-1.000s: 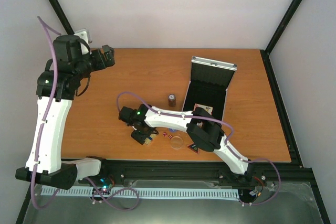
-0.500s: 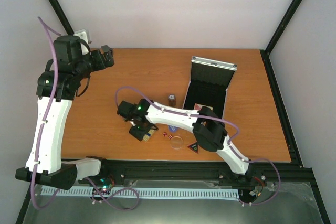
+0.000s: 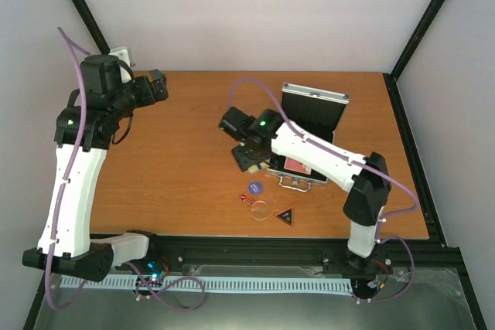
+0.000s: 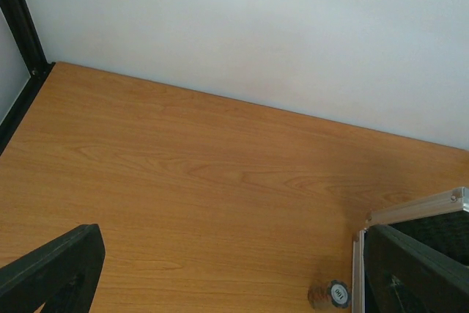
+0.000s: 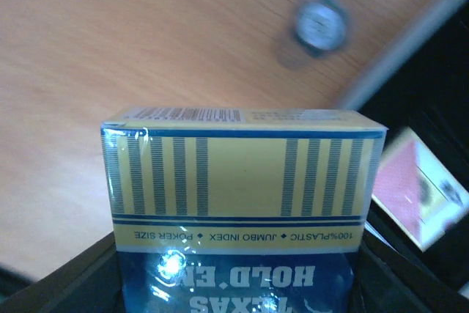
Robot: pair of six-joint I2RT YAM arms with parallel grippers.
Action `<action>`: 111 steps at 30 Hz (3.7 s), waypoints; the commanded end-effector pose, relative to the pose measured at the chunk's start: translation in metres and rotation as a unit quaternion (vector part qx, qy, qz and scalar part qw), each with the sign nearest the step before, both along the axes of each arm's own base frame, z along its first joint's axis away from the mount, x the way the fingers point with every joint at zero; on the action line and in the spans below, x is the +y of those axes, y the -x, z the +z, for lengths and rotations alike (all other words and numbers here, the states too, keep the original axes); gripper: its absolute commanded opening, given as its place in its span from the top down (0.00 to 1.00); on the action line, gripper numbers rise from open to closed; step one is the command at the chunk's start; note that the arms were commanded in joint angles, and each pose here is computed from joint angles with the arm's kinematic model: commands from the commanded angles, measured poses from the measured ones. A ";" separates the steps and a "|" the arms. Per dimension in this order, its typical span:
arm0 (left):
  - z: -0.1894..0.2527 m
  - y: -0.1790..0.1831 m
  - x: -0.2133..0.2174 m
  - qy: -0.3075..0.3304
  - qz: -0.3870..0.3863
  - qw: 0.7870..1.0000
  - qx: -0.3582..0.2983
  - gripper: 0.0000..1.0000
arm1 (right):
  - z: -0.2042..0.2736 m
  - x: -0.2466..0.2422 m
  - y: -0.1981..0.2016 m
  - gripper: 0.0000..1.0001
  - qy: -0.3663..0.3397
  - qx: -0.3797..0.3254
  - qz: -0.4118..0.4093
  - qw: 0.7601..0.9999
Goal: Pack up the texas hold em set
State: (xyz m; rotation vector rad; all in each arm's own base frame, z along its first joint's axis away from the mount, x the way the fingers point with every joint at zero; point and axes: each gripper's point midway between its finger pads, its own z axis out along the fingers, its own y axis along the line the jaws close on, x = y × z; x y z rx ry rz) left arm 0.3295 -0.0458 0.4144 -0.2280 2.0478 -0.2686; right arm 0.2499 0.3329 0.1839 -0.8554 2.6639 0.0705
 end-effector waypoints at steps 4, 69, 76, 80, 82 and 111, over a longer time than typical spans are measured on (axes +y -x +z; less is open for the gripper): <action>-0.004 0.003 -0.005 0.004 -0.011 1.000 0.002 0.00 | -0.011 -0.088 -0.039 0.88 -0.017 -0.030 -0.246 0.969; -0.051 -0.026 -0.003 -0.023 0.000 0.998 0.063 0.00 | -0.113 -0.210 -0.173 0.90 -0.349 -0.078 -0.868 0.344; -0.054 -0.026 -0.006 -0.021 -0.006 0.997 0.070 0.00 | -0.127 -0.209 -0.173 0.89 -0.347 -0.067 -0.874 0.334; -0.052 -0.026 -0.006 -0.019 -0.007 0.998 0.067 0.00 | -0.126 -0.211 -0.175 0.60 -0.349 -0.066 -0.874 0.331; -0.051 -0.025 -0.006 -0.019 -0.008 0.998 0.066 0.00 | -0.126 -0.213 -0.176 0.59 -0.350 -0.067 -0.875 0.329; -0.047 -0.023 -0.009 -0.021 -0.020 0.998 0.059 0.00 | -0.104 -0.201 -0.185 0.11 -0.371 -0.035 -0.867 0.331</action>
